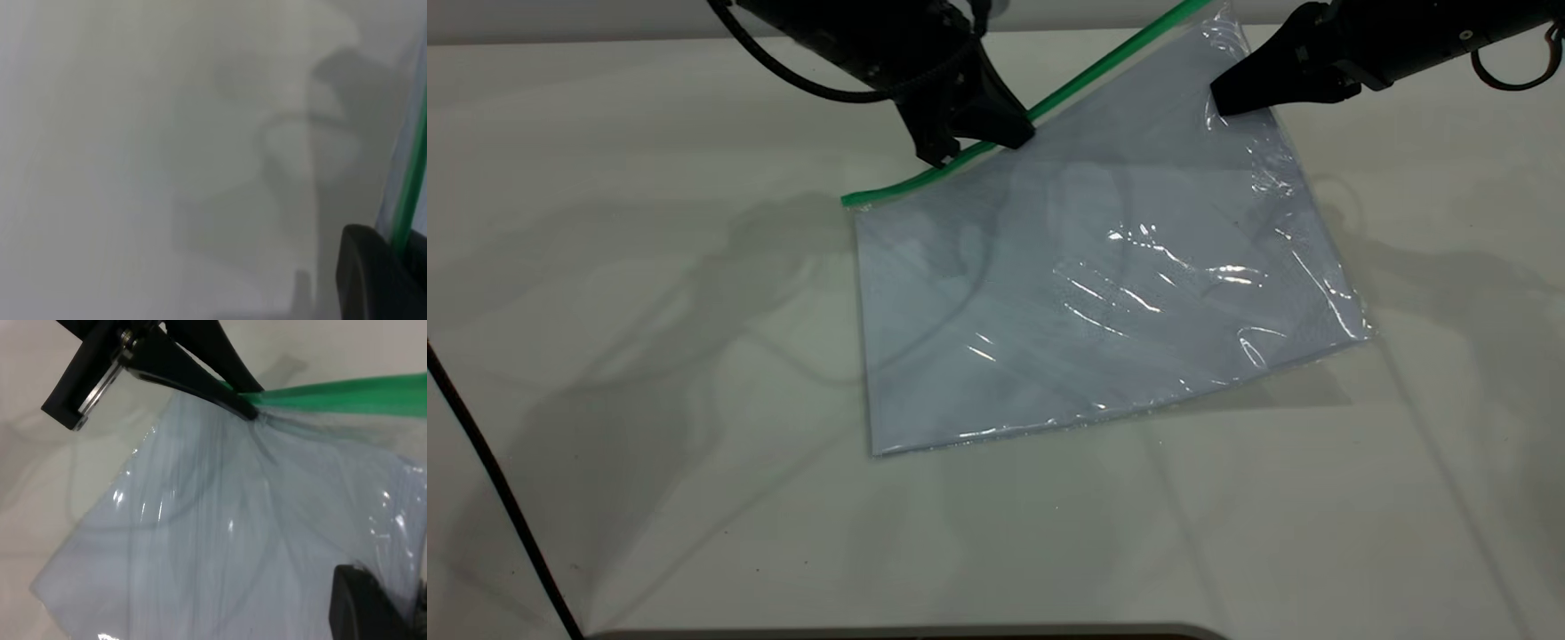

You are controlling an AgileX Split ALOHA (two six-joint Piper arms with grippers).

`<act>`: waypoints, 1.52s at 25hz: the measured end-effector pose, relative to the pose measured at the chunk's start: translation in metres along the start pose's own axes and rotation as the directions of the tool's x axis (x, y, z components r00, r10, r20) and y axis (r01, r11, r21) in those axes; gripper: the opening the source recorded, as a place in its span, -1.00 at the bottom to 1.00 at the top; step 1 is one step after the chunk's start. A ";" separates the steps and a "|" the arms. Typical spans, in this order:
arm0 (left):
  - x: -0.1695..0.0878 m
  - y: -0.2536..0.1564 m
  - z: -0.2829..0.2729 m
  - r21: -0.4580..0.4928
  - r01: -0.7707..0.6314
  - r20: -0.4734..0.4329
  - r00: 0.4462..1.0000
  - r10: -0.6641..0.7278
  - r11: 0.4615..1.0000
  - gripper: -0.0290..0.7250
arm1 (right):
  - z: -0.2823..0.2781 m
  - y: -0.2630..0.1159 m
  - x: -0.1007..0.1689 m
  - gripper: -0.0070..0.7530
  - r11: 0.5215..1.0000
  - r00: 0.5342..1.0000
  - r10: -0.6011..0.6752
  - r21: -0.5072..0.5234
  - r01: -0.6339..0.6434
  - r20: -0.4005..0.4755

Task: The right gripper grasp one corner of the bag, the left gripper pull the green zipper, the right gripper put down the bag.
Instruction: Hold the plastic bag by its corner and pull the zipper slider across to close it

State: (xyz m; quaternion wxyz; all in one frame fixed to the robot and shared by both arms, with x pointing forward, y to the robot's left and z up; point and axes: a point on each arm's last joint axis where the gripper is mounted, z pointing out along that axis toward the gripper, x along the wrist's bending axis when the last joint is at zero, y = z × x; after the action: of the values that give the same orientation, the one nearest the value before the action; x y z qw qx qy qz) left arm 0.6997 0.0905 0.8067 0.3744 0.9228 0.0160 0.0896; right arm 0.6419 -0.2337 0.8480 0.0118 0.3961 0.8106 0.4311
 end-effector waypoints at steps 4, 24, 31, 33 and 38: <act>0.003 -0.009 -0.005 -0.001 0.029 0.002 1.000 -0.029 1.000 -0.81 | 0.000 0.001 0.000 -0.89 1.000 1.000 0.007 -0.007 -0.007 0.000; 0.017 -0.068 -0.039 0.187 0.175 0.018 0.983 -0.181 0.967 -0.81 | 0.000 0.002 -0.007 -0.89 0.998 0.996 0.054 -0.023 -0.053 0.076; 0.018 -0.080 -0.047 0.232 0.227 0.010 0.972 -0.236 0.946 -0.79 | 0.000 0.002 -0.008 -0.89 0.998 0.995 0.057 -0.023 -0.055 0.081; 0.018 -0.080 -0.048 0.232 0.235 0.009 0.970 -0.244 0.944 -0.76 | 0.000 0.002 -0.008 -0.89 0.998 0.995 0.057 -0.023 -0.055 0.081; 0.019 -0.083 -0.048 0.251 0.222 -0.002 0.973 -0.229 0.942 -0.45 | -0.003 -0.001 -0.013 -0.89 0.998 0.991 0.060 -0.014 -0.059 0.119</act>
State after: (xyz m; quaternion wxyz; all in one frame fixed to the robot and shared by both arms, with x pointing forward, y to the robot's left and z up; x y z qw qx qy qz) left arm 0.7131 0.1845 0.7859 0.2633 0.9557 0.1277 0.0306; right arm 0.6495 -0.2447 0.8453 0.0492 0.4451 0.7941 0.4110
